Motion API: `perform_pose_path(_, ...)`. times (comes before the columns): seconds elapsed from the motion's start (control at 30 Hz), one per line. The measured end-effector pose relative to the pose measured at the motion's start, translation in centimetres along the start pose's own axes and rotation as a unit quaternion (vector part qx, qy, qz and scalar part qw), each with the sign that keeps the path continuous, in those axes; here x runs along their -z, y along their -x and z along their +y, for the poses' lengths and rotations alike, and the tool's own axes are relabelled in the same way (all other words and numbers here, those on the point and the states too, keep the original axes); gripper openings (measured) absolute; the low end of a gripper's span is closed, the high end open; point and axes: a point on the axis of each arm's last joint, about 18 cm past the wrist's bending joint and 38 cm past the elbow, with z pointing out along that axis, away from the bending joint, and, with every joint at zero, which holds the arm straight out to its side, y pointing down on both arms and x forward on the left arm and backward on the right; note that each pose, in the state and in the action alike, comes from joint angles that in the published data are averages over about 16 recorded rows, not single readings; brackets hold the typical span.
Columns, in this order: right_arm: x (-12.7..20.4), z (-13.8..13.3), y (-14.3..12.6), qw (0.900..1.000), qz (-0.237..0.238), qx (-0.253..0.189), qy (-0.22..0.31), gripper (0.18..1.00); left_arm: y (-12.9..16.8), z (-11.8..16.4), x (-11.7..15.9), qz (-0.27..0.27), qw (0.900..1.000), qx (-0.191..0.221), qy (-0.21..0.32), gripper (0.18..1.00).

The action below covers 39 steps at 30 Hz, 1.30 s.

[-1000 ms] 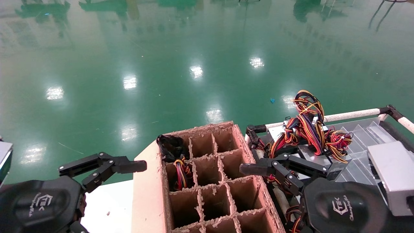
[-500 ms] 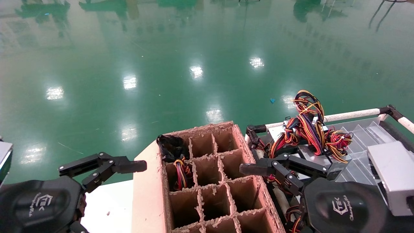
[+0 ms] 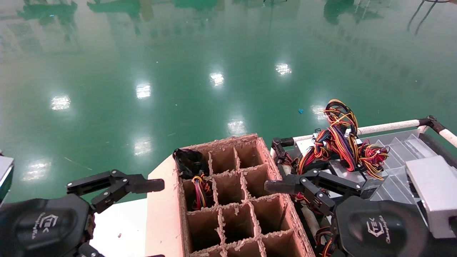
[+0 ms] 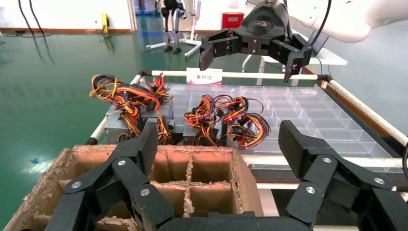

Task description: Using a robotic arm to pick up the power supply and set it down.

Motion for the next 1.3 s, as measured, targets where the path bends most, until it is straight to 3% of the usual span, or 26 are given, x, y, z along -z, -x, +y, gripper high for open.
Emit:
perform_pose_path(0.23,0.0,0.4,-0.5,1.0,0.011,-0.004,0.004,1.0,0.0,0.0,0.0,0.0,1.0,0.0,0.0,0.873)
perform_pose_path(0.6,-1.9,4.0,-4.2,0.996,0.061,-0.03,0.05,1.0,0.0,0.0,0.0,0.0,1.0,0.0,0.0,0.644)
perform_pose_path(0.93,-6.7,7.7,-9.3,0.989,0.088,-0.041,0.112,1.0,0.0,0.0,0.0,0.0,1.0,0.0,0.0,0.396)
perform_pose_path(1.3,-13.1,9.8,-13.3,0.984,0.085,-0.032,0.154,1.0,0.0,0.0,0.0,0.0,1.0,0.0,0.0,0.244)
